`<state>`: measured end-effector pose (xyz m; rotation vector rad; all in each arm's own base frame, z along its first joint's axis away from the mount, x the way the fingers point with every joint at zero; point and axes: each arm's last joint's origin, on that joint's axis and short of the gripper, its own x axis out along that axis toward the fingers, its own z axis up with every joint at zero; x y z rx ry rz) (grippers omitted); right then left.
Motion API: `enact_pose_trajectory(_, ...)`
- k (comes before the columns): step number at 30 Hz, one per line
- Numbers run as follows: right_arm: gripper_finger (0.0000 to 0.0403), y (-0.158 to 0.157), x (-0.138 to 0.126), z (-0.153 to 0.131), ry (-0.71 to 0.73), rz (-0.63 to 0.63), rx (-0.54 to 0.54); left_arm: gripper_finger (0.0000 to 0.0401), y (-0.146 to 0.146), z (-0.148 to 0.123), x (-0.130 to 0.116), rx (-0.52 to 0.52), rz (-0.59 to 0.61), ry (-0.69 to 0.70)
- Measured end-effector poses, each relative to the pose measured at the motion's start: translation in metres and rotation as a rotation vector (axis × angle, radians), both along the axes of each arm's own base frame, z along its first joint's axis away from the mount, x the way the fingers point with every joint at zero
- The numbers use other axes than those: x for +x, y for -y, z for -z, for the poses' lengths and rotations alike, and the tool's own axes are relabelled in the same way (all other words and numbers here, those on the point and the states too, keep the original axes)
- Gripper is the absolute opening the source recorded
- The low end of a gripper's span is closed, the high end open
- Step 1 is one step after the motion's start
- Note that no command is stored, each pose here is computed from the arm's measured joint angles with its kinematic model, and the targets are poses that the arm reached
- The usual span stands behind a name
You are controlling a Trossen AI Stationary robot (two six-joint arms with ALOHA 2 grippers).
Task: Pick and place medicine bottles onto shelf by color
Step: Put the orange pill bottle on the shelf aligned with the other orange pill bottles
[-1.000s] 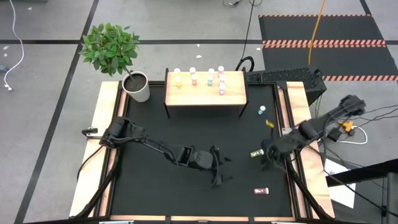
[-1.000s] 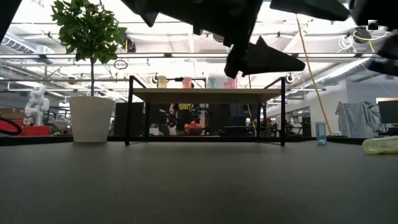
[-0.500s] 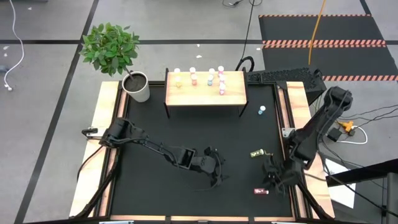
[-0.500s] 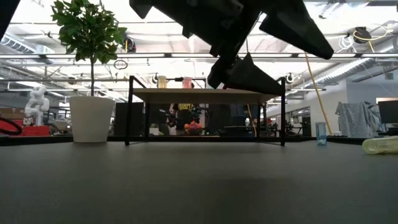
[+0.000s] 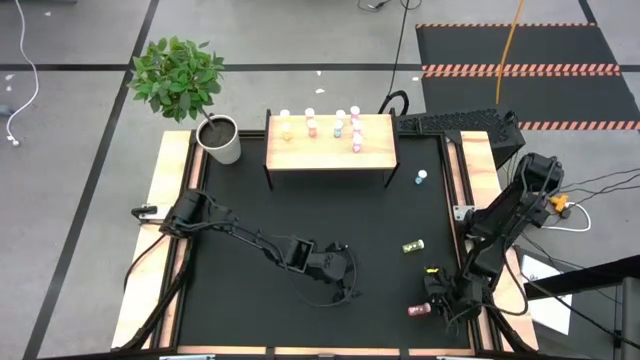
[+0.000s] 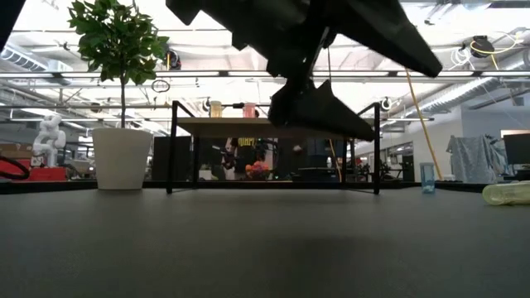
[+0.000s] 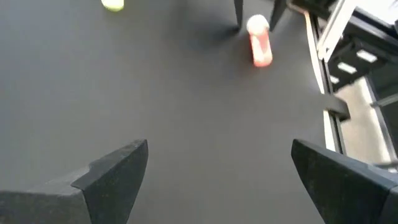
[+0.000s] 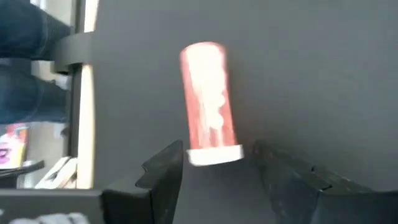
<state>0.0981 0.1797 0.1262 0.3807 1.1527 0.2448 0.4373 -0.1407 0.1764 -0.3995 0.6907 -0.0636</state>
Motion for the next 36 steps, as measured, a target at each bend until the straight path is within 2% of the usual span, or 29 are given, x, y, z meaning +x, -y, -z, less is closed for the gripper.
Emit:
enact_pose_trajectory(7, 0.0186, -0.003, 0.003, 0.008, 0.008, 0.015, -0.037, 0.0397, -0.006, 0.001, -0.003, -0.021, 0.035, -0.071)
enact_pose_trajectory(18, 0.0126, 0.0, 0.005, 0.003, 0.047, 0.045, -0.015, 0.0397, -0.015, -0.013, -0.008, 0.053, 0.072, -0.067)
enact_pose_trajectory(21, 0.0122, 0.002, 0.008, -0.003, 0.041, 0.084, 0.036, 0.0397, -0.02, -0.023, -0.007, 0.061, 0.067, -0.022)
enact_pose_trajectory(24, 0.0124, 0.008, 0.016, -0.016, 0.043, 0.177, 0.145, 0.0397, -0.025, -0.031, -0.007, 0.091, 0.055, 0.002)
enact_pose_trajectory(27, 0.0126, 0.018, 0.029, -0.035, 0.088, 0.301, 0.285, 0.0397, -0.03, -0.042, -0.008, 0.229, 0.032, 0.065)
enact_pose_trajectory(30, 0.0127, 0.036, 0.043, -0.05, 0.116, 0.465, 0.396, 0.0397, -0.027, -0.058, -0.004, 0.409, 0.066, 0.136)
enact_pose_trajectory(36, 0.0127, 0.071, 0.061, -0.069, 0.206, 0.665, 0.493, 0.0397, -0.018, -0.094, 0.002, 0.852, 0.147, 0.212)
